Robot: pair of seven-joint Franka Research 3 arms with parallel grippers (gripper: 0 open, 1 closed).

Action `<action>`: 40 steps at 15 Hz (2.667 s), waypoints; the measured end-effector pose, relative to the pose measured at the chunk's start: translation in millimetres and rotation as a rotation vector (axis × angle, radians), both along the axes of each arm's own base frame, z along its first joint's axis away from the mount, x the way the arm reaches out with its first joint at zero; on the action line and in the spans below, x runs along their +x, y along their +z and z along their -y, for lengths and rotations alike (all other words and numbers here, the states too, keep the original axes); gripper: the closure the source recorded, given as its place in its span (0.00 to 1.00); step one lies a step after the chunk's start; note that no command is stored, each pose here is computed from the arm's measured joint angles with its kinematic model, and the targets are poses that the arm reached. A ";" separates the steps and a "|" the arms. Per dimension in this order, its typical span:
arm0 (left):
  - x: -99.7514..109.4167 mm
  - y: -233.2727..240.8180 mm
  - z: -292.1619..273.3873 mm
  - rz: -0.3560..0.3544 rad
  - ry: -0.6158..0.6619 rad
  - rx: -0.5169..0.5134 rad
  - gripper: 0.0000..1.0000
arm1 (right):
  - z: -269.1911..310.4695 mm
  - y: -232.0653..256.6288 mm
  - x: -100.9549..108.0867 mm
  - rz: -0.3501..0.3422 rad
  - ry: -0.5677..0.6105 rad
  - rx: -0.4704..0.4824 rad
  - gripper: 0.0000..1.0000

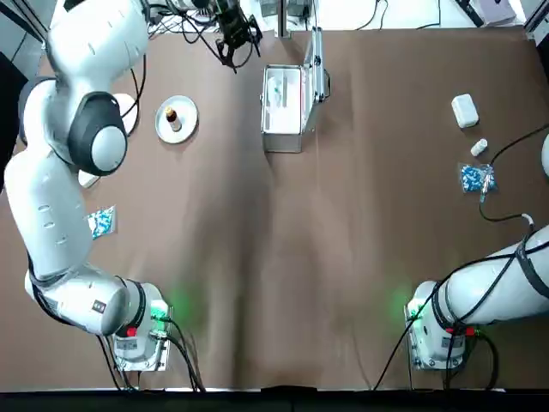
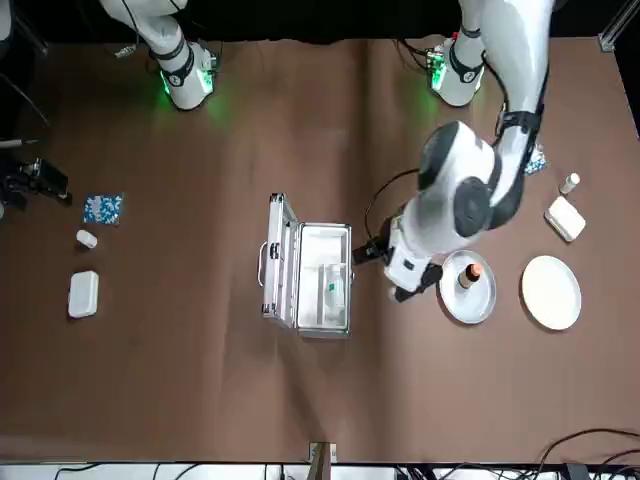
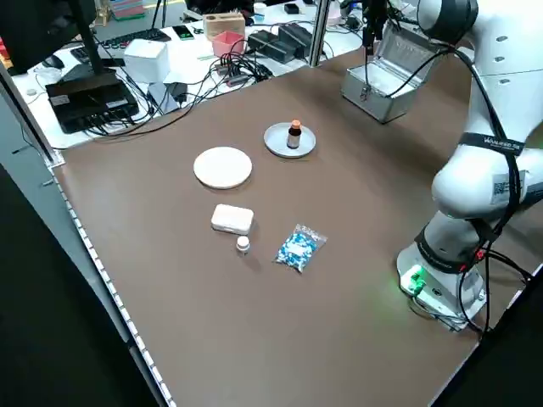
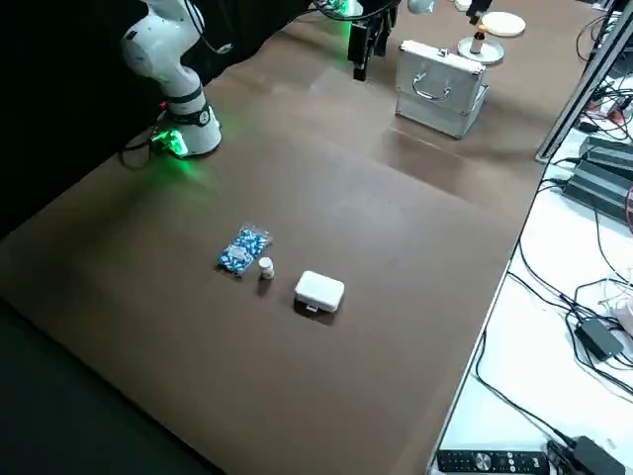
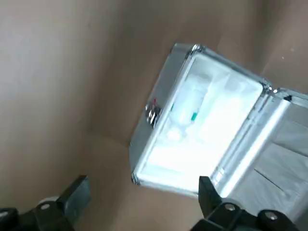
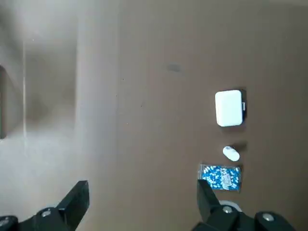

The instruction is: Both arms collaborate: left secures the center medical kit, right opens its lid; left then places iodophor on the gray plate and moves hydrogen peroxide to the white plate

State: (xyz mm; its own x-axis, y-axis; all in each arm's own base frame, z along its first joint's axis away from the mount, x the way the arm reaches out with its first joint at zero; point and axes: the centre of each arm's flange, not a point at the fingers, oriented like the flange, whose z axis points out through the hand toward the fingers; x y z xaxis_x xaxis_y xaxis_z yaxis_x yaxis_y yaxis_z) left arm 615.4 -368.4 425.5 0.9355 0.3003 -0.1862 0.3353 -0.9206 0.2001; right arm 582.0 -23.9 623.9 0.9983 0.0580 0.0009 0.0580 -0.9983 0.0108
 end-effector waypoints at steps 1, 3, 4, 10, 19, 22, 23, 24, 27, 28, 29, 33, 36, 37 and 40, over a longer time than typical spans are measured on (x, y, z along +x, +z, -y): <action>-3.4 -4.4 11.6 0.036 -0.023 0.025 0.00 | 0.0 -0.1 0.0 0.000 0.000 0.000 0.01; -7.5 -12.7 32.4 0.091 -0.050 0.029 0.00 | 0.1 -0.1 0.0 0.000 0.000 0.000 0.01; -8.2 -18.5 40.5 0.111 -0.057 0.023 0.00 | 0.2 -0.2 -0.1 -0.001 0.000 0.000 0.01; -10.0 -69.3 76.2 0.211 -0.118 0.028 0.14 | 0.3 -0.4 -0.2 -0.002 -0.001 0.000 0.01; -20.9 -90.4 91.9 0.227 -0.207 0.069 0.56 | 0.3 -0.5 -0.3 -0.003 -0.001 0.000 0.01; -24.5 -98.5 96.3 0.221 -0.221 0.078 0.56 | 0.2 -0.8 -0.5 -0.005 -0.001 0.000 0.01; -25.9 -101.5 98.0 0.218 -0.225 0.081 0.56 | 0.1 -1.1 -0.6 -0.007 0.000 0.000 0.01; -27.1 -104.2 99.4 0.216 -0.228 0.083 0.56 | 0.1 -1.3 -0.8 -0.009 0.000 0.000 0.01; -30.5 -112.4 103.3 0.208 -0.238 0.089 0.55 | -0.3 -2.1 -1.4 -0.015 0.000 0.001 0.01; -31.1 -115.7 103.8 0.204 -0.239 0.091 0.55 | -0.7 -2.4 -1.6 -0.017 0.001 0.001 0.01; -31.2 -118.5 103.7 0.201 -0.240 0.093 0.53 | -1.3 -2.6 -1.9 -0.020 0.002 0.001 0.01; -30.5 -124.7 102.6 0.203 -0.249 0.108 0.53 | -2.9 -3.4 -2.8 -0.029 0.004 0.001 0.01; -30.5 -130.5 102.1 0.201 -0.254 0.118 0.53 | -5.9 -3.7 -3.1 -0.033 0.010 0.002 0.01; -30.6 -133.1 101.9 0.198 -0.255 0.120 0.53 | -6.4 -3.7 -3.1 -0.033 0.010 0.002 0.01; -29.3 -140.6 102.0 0.201 -0.253 0.118 0.53 | -6.4 -3.7 -3.1 -0.033 0.010 0.002 0.01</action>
